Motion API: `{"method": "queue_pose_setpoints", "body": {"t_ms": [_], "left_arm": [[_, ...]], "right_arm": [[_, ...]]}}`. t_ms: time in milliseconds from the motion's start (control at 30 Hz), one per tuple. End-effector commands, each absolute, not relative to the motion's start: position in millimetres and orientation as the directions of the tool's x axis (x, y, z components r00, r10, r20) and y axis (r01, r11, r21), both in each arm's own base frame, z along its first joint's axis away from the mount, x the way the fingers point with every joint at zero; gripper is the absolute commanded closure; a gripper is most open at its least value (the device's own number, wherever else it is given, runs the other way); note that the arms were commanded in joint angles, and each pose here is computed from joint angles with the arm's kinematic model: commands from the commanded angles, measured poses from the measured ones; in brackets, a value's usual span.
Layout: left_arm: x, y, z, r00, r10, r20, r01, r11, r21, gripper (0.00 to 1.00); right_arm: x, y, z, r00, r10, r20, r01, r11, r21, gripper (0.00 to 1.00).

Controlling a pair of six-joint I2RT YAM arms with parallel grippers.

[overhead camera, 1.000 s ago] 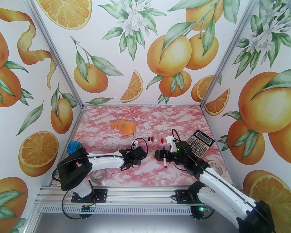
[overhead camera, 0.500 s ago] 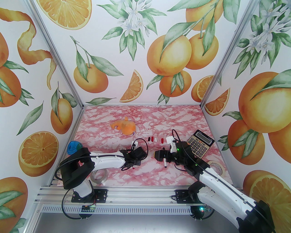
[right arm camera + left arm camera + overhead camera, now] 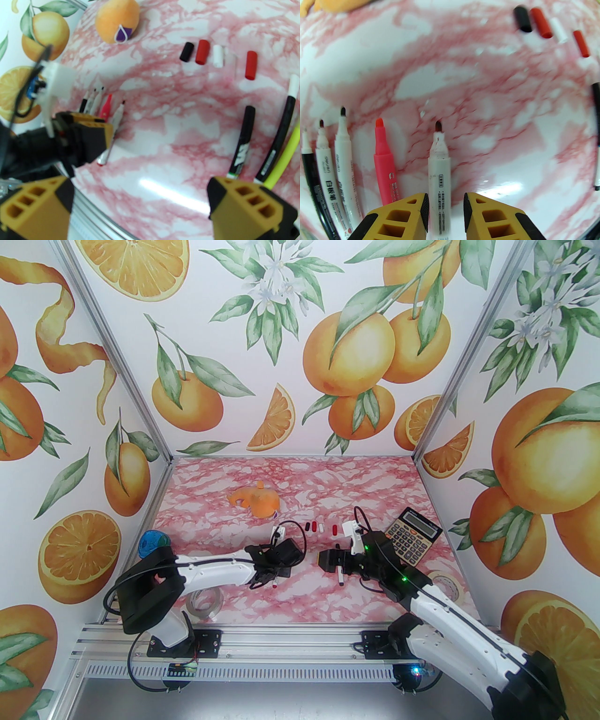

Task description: Open the pen caps

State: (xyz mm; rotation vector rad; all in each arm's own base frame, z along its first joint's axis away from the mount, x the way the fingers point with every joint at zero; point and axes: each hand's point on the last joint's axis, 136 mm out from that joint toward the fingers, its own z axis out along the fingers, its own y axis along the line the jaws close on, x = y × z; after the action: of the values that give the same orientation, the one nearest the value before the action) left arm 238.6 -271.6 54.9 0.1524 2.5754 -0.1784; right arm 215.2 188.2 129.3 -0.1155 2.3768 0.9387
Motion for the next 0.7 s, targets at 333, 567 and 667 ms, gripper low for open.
{"method": "queue_pose_setpoints", "body": {"t_ms": [333, 567, 667], "left_arm": [[232, -352, 110, -0.841, 0.076, -0.536, 0.322, 0.866, -0.382, 0.54], [236, -397, 107, -0.864, 0.054, -0.501, 0.337, 0.801, -0.495, 0.51], [235, -418, 101, -0.871, 0.066, -0.487, 0.347, 0.785, -0.514, 0.48]], "right_arm": [[216, 135, 139, -0.791, 0.221, -0.571, -0.081, 0.887, 0.455, 0.03], [202, 112, 151, -0.778, 0.275, -0.564, 0.007, 0.903, 0.43, 0.02], [197, 101, 154, -0.771, 0.287, -0.568, 0.042, 0.914, 0.404, 0.01]]}}
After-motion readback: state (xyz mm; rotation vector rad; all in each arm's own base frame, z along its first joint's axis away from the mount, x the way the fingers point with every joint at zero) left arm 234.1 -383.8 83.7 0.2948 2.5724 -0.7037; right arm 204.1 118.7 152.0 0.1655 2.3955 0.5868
